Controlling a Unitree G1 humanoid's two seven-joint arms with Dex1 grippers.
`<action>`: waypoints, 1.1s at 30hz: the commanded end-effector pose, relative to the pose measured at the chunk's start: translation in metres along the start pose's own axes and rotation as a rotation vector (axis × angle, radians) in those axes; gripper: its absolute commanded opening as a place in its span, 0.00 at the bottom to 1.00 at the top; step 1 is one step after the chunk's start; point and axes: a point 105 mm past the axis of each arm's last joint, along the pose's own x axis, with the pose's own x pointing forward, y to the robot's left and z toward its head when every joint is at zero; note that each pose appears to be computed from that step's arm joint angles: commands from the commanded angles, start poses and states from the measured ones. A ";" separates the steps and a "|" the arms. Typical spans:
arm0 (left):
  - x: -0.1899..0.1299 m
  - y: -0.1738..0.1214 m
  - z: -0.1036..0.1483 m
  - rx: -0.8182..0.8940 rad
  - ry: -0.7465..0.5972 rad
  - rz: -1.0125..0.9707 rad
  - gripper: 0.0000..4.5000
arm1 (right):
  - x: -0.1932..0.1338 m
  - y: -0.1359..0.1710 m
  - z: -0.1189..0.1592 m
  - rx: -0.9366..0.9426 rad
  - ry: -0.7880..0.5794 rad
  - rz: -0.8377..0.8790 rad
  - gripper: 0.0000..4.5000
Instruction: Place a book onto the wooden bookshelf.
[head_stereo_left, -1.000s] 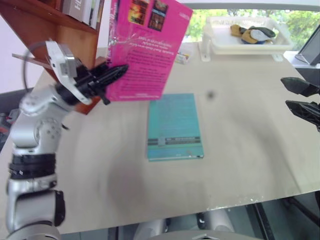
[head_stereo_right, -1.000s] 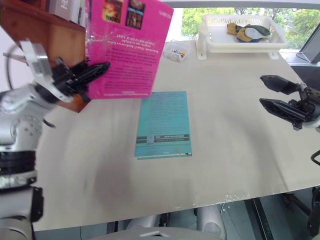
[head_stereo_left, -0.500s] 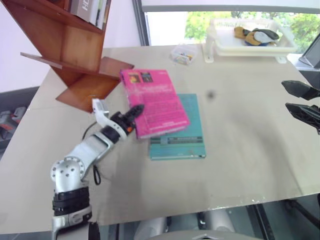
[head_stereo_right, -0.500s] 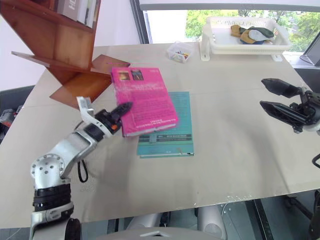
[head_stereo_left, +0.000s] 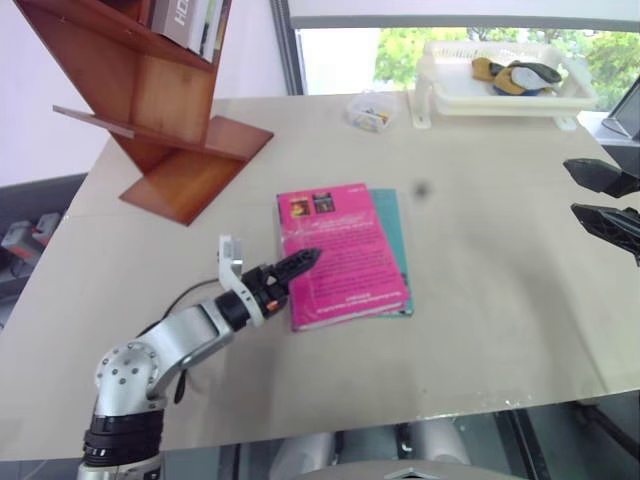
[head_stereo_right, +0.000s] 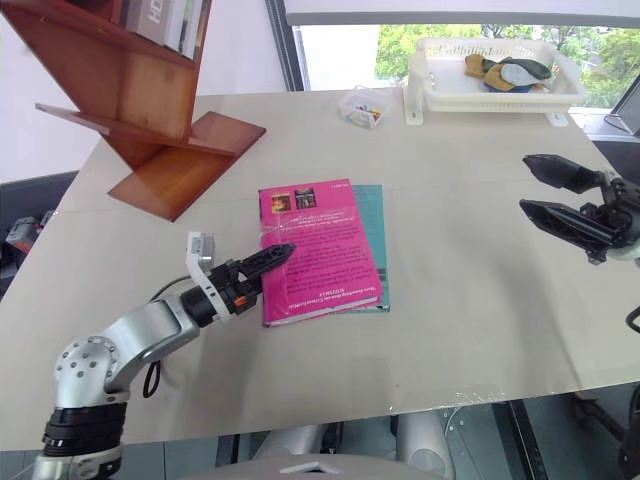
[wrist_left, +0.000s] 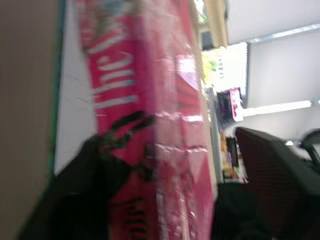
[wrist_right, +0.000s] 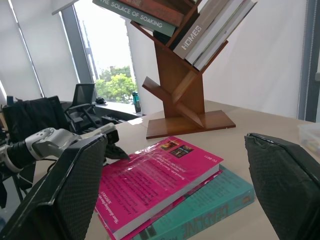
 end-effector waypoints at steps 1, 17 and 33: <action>-0.015 0.006 -0.005 -0.009 0.065 -0.030 0.99 | -0.001 0.005 0.017 -0.070 -0.009 0.006 1.00; -0.048 0.020 -0.012 -0.021 0.207 -0.103 0.99 | -0.004 0.011 0.015 -0.070 -0.007 -0.013 1.00; -0.026 0.037 -0.003 -0.007 0.496 -0.209 0.99 | -0.002 0.013 0.020 -0.073 -0.001 -0.012 1.00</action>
